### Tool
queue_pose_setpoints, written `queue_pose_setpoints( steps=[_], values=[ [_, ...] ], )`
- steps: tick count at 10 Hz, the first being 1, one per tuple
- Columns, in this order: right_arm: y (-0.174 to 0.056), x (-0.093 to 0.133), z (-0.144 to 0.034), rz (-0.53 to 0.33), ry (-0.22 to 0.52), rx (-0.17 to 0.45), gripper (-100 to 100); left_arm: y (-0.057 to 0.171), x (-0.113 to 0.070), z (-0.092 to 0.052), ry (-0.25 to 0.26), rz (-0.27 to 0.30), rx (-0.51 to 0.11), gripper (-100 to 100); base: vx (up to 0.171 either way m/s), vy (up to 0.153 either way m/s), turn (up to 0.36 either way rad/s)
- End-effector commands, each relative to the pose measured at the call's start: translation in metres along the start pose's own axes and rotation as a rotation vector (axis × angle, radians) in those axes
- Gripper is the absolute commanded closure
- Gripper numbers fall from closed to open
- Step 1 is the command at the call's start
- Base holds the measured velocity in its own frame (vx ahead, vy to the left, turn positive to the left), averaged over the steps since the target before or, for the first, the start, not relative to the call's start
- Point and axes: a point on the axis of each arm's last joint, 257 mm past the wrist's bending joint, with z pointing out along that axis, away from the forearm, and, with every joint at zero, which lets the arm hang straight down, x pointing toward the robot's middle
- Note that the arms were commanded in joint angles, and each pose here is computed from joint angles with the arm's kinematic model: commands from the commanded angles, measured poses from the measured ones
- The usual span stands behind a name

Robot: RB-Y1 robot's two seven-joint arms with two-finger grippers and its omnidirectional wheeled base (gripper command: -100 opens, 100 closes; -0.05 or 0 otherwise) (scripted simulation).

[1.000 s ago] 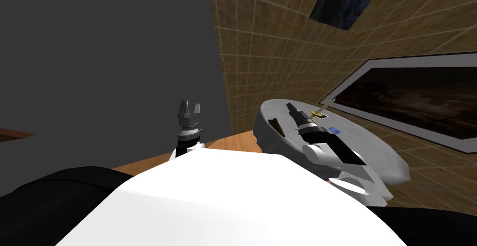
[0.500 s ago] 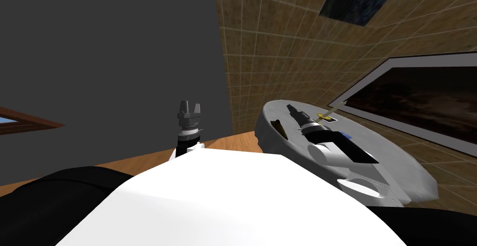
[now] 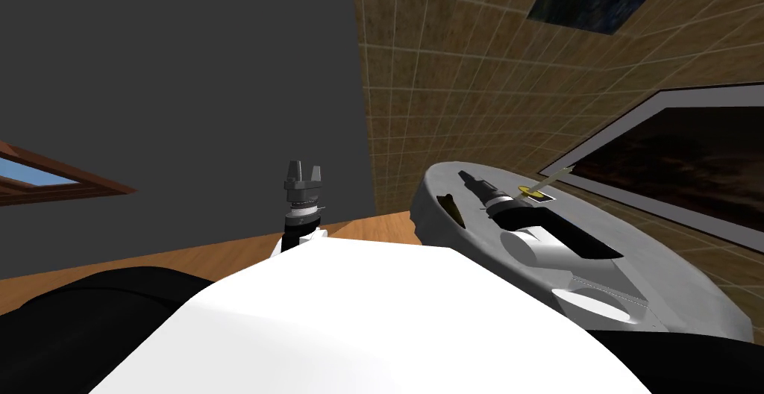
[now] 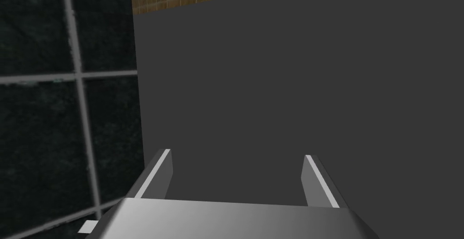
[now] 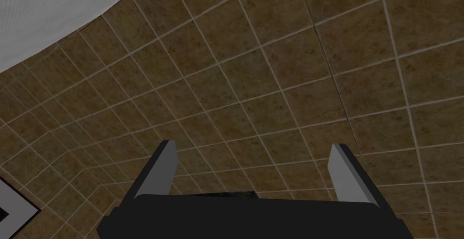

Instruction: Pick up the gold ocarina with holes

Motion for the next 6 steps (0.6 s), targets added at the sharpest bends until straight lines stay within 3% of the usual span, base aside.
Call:
queue_pose_setpoints(
  steps=[1, 6],
  values=[
    [-0.005, 0.001, -0.001, -0.029, 0.042, 0.014, -100, 0.0, 0.0, 0.0, 0.0, 0.0, 0.0, 0, -0.002, -0.01, 0.191],
    [-0.02, 0.018, -0.006, -0.051, 0.145, 0.071, -100, 0.0, 0.0, 0.0, 0.0, 0.0, 0.0, 0, 0.0, -0.017, 0.092]
  ],
)
